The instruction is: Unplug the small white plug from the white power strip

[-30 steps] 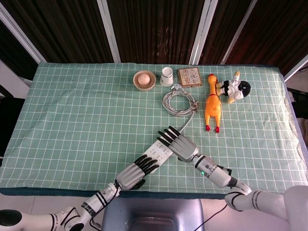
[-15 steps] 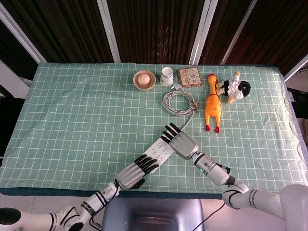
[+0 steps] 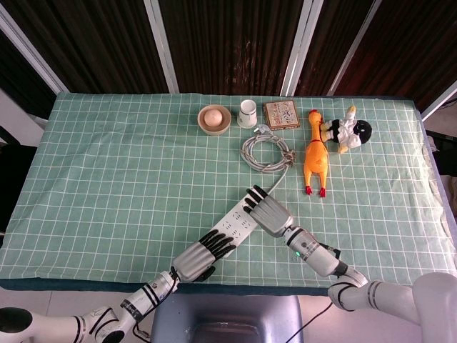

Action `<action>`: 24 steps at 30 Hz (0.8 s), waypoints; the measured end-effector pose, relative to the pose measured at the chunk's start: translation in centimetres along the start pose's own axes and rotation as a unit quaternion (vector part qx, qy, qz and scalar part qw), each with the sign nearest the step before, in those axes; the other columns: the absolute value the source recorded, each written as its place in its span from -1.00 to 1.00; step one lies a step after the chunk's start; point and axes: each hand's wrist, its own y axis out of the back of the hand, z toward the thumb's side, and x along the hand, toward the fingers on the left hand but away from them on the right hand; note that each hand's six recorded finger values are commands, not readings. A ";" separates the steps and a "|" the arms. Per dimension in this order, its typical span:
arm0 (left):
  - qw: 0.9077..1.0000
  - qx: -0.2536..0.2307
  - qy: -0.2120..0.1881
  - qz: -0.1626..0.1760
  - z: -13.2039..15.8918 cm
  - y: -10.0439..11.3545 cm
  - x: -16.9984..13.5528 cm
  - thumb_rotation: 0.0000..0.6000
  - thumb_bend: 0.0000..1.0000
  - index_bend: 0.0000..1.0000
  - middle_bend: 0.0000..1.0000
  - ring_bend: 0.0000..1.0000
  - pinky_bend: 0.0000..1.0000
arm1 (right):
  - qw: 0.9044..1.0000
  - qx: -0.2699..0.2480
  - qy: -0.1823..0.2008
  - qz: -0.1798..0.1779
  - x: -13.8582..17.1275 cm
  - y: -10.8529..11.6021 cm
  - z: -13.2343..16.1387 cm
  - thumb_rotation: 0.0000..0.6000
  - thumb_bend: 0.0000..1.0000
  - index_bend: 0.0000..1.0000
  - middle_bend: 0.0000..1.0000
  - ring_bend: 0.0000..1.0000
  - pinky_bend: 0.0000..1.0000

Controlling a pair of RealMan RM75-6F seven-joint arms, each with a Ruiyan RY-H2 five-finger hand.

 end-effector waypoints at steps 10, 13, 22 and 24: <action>1.000 0.001 -0.001 -0.002 0.1 -0.1 0.0 1.00 0.07 -1.00 -1.00 -1.00 -1.00 | 1.000 0.003 0.000 -0.005 0.1 0.2 0.1 1.00 -0.22 0.35 -0.04 -0.41 -0.28; 1.000 0.002 -0.001 -0.003 0.2 -0.1 0.0 1.00 0.07 -1.00 -1.00 -1.00 -1.00 | 1.000 0.007 -0.001 -0.008 0.1 0.3 0.1 1.00 -0.22 0.41 0.00 -0.36 -0.23; 1.000 0.003 0.001 -0.010 0.0 -0.4 0.1 1.00 0.07 -1.00 -1.00 -1.00 -1.00 | 0.999 0.025 -0.004 -0.023 0.2 0.5 0.4 1.00 -0.19 0.73 0.24 -0.09 0.05; 1.000 0.004 0.001 -0.011 0.1 -0.5 0.1 1.00 0.07 -1.00 -1.00 -1.00 -1.00 | 0.999 0.026 -0.005 -0.025 0.3 0.4 0.4 1.00 -0.19 0.77 0.27 -0.06 0.08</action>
